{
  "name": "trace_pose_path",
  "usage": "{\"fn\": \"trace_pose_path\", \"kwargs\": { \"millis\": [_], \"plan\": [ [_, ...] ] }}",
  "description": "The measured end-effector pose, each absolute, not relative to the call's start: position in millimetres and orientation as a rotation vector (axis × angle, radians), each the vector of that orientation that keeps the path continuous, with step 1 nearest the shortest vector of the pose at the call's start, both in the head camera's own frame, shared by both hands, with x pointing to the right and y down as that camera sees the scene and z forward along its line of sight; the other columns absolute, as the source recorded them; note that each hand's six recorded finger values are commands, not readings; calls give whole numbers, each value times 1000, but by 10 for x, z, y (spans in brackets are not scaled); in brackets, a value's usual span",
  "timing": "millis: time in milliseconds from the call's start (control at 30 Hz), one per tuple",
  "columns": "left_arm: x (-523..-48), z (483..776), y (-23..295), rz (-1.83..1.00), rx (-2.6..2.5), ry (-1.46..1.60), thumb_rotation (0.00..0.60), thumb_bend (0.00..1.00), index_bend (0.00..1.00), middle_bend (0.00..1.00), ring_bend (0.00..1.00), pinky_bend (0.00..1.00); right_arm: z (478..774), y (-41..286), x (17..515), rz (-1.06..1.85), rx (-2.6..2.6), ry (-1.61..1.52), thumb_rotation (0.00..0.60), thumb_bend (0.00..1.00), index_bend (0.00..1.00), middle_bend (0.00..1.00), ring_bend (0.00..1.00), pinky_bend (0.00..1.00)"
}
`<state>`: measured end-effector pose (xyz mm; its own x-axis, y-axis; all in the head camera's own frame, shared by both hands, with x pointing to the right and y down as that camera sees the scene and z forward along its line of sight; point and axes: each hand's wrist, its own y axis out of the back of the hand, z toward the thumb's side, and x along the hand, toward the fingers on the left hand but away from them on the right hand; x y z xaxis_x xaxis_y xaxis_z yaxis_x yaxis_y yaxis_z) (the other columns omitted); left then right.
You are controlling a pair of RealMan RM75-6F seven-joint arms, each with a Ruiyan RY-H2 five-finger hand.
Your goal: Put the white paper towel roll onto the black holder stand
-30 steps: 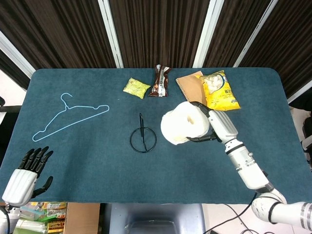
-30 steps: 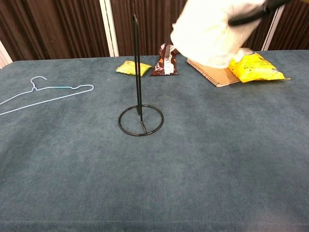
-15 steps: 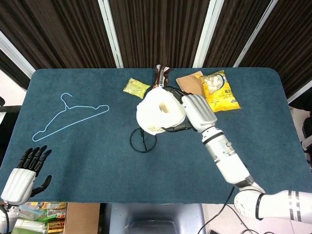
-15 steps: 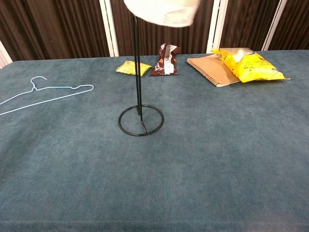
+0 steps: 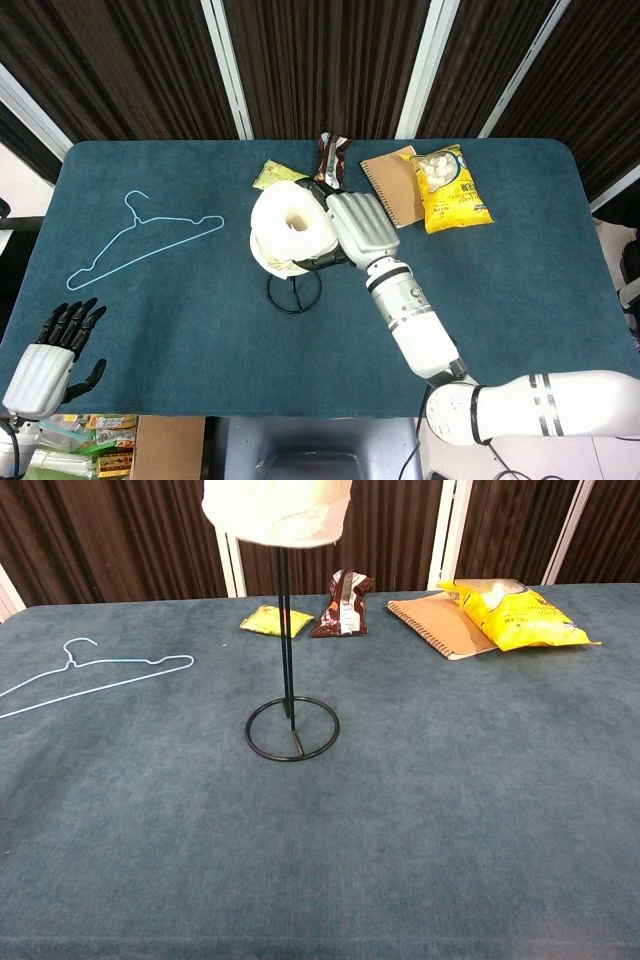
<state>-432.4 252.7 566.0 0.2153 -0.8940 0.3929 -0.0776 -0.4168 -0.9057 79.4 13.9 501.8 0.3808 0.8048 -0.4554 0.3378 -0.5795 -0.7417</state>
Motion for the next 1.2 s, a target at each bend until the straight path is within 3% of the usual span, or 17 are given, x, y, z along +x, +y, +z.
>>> {"fn": "trace_pose_path", "kwargs": {
  "millis": [433,600,800,967,1033,1200],
  "plan": [
    [-4324,5669,2506,-1288,-1696,921,600,416,0,0,0,70,5332,248,718,1268,-2049,-885,600,311,775,598,531,517],
    [-4330,5663,2495,-1285,-1699,926,600,415,0,0,0,70,5502,295,704,1310,-2022,-847,600,310,725,597,520,512],
    [-4339,5666,2473,-1286,-1700,932,600,415,0,0,0,70,5657,325,723,1340,-1972,-818,600,310,541,575,456,456],
    [-4337,5643,2493,-1280,-1702,935,600,414,0,0,0,70,5826,383,739,1371,-1995,-799,600,311,134,379,319,355],
    [-4340,5639,2499,-1281,-1702,937,600,415,0,0,0,70,5853,385,740,1364,-1998,-800,600,311,22,294,243,306],
    [-4353,5636,2505,-1284,-1703,936,600,414,0,0,0,70,5867,349,783,1348,-1973,-812,600,311,0,133,92,198]
  ]
}}
